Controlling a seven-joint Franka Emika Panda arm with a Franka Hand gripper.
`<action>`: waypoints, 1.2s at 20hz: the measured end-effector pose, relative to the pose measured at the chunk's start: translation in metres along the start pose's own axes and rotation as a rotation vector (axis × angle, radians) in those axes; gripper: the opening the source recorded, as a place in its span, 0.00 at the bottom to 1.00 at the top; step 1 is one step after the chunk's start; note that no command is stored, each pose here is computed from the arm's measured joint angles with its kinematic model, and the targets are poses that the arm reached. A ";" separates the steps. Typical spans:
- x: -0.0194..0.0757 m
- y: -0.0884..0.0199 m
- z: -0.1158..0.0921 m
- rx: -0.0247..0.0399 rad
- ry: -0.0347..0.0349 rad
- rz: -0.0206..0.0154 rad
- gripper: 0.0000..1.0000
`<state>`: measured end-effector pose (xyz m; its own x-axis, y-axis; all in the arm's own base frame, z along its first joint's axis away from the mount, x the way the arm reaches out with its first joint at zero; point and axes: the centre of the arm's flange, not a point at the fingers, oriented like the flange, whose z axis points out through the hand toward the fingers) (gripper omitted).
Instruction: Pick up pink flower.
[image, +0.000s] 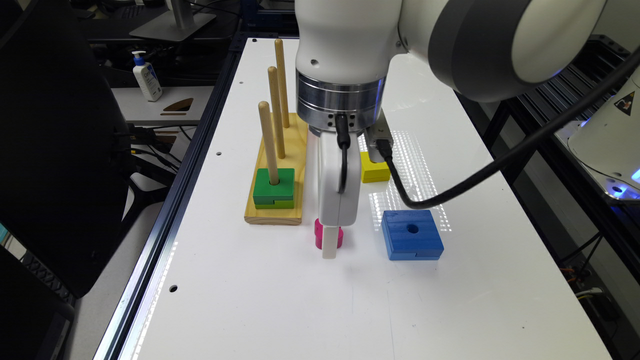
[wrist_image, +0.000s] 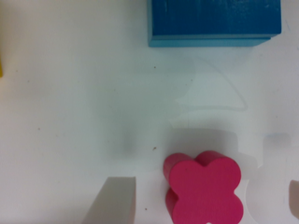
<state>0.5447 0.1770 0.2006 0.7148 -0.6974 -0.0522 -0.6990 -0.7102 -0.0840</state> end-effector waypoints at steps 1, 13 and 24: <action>0.0001 0.000 0.000 0.0001 0.0000 0.0001 1.00; 0.0049 -0.002 0.022 -0.0050 -0.0082 -0.0019 1.00; 0.0071 -0.005 0.026 -0.0039 -0.0085 -0.0038 1.00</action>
<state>0.5537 0.1779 0.1750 0.7176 -0.6938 -0.0604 -0.6963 -0.7132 -0.0804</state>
